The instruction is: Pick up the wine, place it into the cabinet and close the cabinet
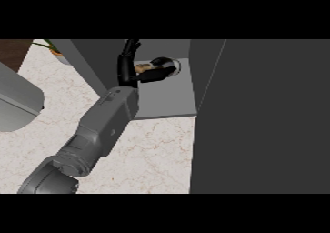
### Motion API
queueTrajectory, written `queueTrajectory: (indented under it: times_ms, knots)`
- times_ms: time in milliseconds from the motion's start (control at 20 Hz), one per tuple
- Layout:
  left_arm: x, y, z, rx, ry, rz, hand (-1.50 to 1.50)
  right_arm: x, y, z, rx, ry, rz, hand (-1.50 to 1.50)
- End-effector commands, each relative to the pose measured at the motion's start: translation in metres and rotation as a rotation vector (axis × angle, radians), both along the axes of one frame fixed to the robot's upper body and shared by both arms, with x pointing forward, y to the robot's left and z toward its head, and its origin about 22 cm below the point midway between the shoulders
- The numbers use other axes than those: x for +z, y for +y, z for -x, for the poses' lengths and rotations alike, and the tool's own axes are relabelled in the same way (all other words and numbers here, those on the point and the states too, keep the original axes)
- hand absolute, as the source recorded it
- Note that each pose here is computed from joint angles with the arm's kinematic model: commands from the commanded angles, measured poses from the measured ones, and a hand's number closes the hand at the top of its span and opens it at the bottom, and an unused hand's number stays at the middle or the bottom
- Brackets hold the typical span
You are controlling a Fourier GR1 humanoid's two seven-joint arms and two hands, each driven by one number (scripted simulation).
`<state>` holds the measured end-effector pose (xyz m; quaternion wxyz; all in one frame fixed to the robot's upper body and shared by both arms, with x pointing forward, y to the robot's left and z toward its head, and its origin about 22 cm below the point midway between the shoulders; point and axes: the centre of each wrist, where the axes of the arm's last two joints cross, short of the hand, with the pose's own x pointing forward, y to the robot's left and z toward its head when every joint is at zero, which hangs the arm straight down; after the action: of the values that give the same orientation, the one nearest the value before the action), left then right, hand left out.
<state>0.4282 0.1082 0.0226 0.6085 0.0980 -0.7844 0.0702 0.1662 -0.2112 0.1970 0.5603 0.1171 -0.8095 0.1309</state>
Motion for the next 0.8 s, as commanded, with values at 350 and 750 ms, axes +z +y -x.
queueTrajectory:
  times_ms: [350, 750]
  knots:
    - [-0.026, 0.021, 0.011, 0.068, 0.014, -0.027, -1.50, 0.007, -0.003, 0.020, 0.032, -0.018, -0.020, -1.50]
    - [-0.032, 0.019, 0.015, 0.047, -0.033, -0.025, -1.50, 0.003, 0.000, 0.017, 0.038, -0.029, -0.024, -1.50]
